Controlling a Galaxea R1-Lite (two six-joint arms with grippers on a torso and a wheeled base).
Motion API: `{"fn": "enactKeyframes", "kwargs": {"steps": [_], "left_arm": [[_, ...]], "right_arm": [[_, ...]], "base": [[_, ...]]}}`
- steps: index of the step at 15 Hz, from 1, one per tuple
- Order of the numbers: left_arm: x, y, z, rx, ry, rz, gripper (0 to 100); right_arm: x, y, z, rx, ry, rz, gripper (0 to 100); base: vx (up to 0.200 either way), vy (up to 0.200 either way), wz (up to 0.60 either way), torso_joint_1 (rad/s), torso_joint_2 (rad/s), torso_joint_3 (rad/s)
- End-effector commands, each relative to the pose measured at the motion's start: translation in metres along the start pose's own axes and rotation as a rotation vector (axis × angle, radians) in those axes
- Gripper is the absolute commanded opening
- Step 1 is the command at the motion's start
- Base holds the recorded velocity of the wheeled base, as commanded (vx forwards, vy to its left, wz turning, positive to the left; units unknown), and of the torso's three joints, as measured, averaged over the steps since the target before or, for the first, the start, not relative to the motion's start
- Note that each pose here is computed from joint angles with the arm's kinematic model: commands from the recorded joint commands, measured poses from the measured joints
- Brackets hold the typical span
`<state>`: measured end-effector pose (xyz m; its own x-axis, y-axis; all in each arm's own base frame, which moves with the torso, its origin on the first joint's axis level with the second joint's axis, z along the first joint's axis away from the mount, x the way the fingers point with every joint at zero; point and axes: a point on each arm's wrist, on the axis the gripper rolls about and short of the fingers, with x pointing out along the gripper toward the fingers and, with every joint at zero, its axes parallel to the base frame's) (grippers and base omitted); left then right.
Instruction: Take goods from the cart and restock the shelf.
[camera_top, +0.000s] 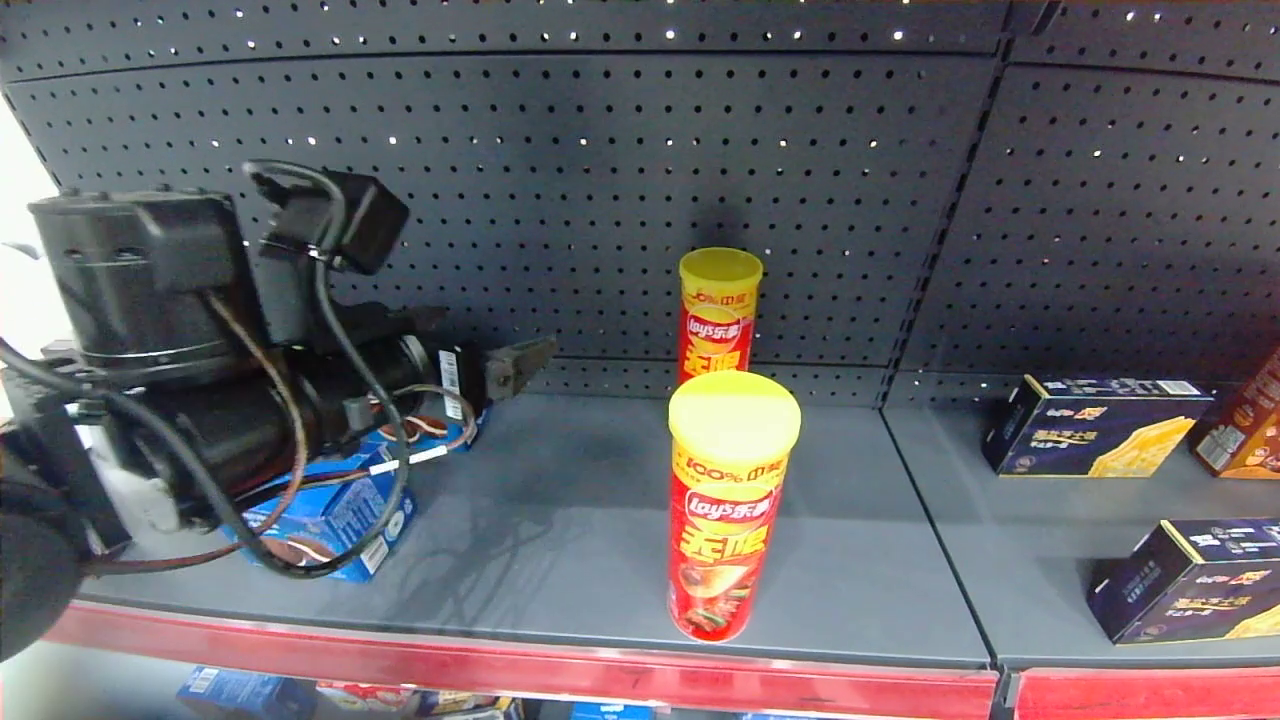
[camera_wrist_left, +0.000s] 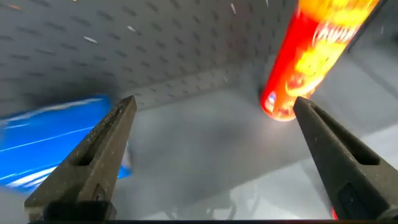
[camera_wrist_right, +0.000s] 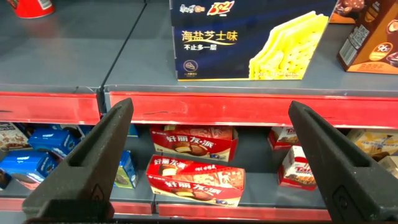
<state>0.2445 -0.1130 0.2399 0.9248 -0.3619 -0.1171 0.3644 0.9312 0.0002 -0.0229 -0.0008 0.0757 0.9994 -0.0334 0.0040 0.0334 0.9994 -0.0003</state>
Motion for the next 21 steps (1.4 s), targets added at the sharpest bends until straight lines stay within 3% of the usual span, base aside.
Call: {"fn": "enactKeyframes", "kwargs": {"steps": [1,2,3,5,7,9,11,13,14,15,20,21], "left_arm": [[-0.045,0.013,0.016,-0.020,-0.095,0.045,100],[-0.085,0.027,0.014,-0.026,-0.152,0.120,100],[-0.105,0.032,0.011,-0.029,-0.179,0.170,100],[-0.136,0.032,-0.001,-0.032,-0.217,0.242,100],[-0.179,0.041,-0.018,0.015,-0.273,0.396,100],[-0.198,0.039,-0.029,0.011,-0.307,0.413,100],[-0.224,0.030,-0.080,0.008,-0.273,0.411,100],[-0.246,0.022,-0.116,0.007,-0.311,0.437,100],[-0.249,0.021,-0.122,0.010,-0.322,0.432,100],[-0.255,0.018,-0.142,0.012,-0.328,0.407,100],[-0.272,0.009,-0.183,-0.066,-0.267,0.424,100],[-0.271,0.009,-0.187,-0.096,-0.232,0.422,100]], "right_arm": [[0.000,0.000,0.000,0.000,0.001,0.000,100],[0.000,0.000,0.000,-0.001,0.001,0.001,100],[0.000,0.000,0.000,0.000,0.001,0.001,100],[0.000,0.000,0.000,-0.001,0.001,0.000,100],[0.000,0.000,0.000,-0.001,0.001,0.000,100],[0.000,0.000,0.000,-0.001,0.001,0.001,100],[0.000,0.000,0.000,0.000,0.001,0.000,100],[0.000,0.000,0.000,-0.001,0.001,0.000,100],[0.000,0.000,0.000,-0.001,0.001,0.001,100],[0.000,0.000,0.000,-0.001,0.001,0.000,100],[0.000,0.000,0.000,-0.001,0.001,0.000,100],[0.000,0.000,0.000,-0.001,0.001,0.000,100]], "base": [[0.000,0.000,0.00,0.000,0.00,0.000],[0.000,0.000,0.00,0.000,0.00,0.000],[0.000,0.000,0.00,0.000,0.00,0.000],[0.000,0.000,0.00,0.000,0.00,0.000],[0.000,0.000,0.00,0.000,0.00,0.000],[0.000,0.000,0.00,0.000,0.00,0.000],[0.000,0.000,0.00,0.000,0.00,0.000],[0.000,0.000,0.00,0.000,0.00,0.000],[0.000,0.000,0.00,0.000,0.00,0.000],[0.000,0.000,0.00,0.000,0.00,0.000],[0.000,0.000,0.00,0.000,0.00,0.000],[0.000,0.000,0.00,0.000,0.00,0.000]]}}
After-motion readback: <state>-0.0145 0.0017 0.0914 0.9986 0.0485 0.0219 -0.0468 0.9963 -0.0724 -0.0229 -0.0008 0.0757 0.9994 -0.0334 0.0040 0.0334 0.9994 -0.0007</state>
